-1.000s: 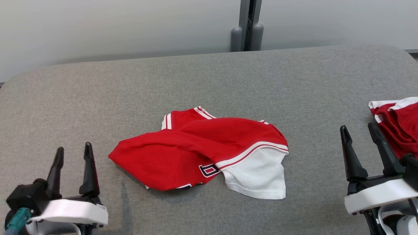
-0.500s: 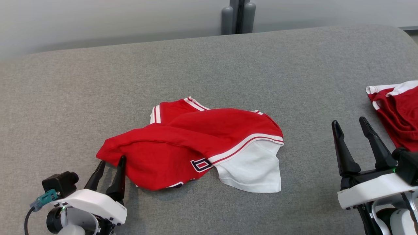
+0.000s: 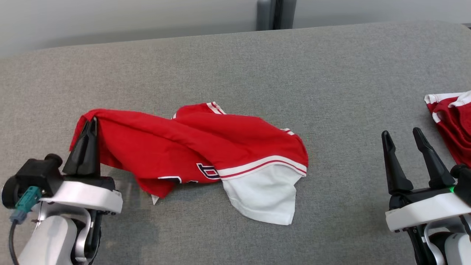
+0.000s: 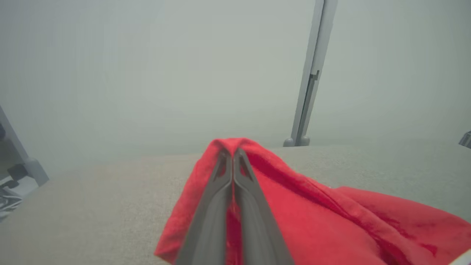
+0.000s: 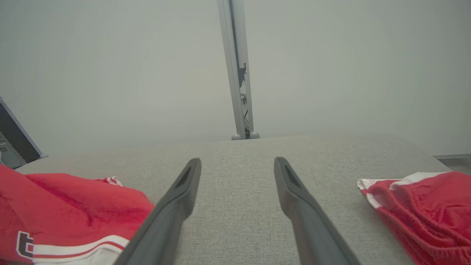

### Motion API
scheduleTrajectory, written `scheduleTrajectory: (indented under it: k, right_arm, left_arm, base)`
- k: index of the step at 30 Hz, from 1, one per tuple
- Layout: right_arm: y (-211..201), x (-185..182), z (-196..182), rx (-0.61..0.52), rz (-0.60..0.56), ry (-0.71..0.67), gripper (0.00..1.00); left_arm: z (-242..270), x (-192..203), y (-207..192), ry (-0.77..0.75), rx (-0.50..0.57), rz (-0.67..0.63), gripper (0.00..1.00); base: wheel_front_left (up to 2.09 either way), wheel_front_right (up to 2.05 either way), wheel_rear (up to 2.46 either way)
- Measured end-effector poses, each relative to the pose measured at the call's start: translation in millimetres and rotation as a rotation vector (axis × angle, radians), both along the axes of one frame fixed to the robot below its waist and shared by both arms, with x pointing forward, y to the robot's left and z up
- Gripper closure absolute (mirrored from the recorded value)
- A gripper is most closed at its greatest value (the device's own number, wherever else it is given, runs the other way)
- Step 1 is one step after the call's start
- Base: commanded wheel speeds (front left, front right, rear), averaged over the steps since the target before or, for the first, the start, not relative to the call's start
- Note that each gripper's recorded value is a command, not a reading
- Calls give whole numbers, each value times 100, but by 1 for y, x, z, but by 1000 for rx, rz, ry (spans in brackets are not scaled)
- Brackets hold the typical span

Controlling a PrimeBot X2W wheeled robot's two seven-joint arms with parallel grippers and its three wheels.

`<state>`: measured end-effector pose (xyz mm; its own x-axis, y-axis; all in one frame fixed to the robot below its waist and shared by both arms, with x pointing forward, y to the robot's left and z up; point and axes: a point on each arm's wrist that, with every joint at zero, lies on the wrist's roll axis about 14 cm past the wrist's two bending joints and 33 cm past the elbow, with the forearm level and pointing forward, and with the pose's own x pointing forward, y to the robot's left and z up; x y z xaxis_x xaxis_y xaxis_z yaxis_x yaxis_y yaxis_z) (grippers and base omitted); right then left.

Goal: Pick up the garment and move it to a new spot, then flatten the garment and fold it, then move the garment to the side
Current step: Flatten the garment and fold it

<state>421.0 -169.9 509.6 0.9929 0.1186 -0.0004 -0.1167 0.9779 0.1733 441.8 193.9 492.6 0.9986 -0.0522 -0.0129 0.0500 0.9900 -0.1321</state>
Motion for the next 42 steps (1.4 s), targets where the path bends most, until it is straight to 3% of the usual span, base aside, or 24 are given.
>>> scheduleTrajectory:
  k: [4,10,18,19,21,22,23,42]
  right_arm:
    - [5,4,0,4,12,-2,0]
    - [5,4,-7,18,8,17,0]
    - [-2,4,-14,25,-12,35,0]
    - [-2,4,-13,24,-14,33,0]
    - [-4,5,-12,23,-18,30,0]
    - [-4,5,-11,23,-18,27,0]
    - [-4,5,-10,23,-18,24,0]
    - [-1,0,10,11,-4,-25,0]
  left_arm:
    - [20,0,-24,-44,120,-85,100]
    - [-41,-38,-89,206,43,-265,100]
    - [-84,-52,-89,338,-32,-219,100]
    - [-83,-51,-87,333,-41,-206,95]
    - [-79,-48,-79,312,-48,-172,22]
    - [-78,-48,-75,308,-55,-159,3]
    - [-75,-48,-72,295,-70,-141,0]
    - [-7,-58,-9,99,-51,73,0]
  base:
    - [0,0,0]
    - [0,0,0]
    - [0,0,0]
    - [0,0,0]
    - [0,0,0]
    - [0,0,0]
    - [0,0,0]
    - [0,0,0]
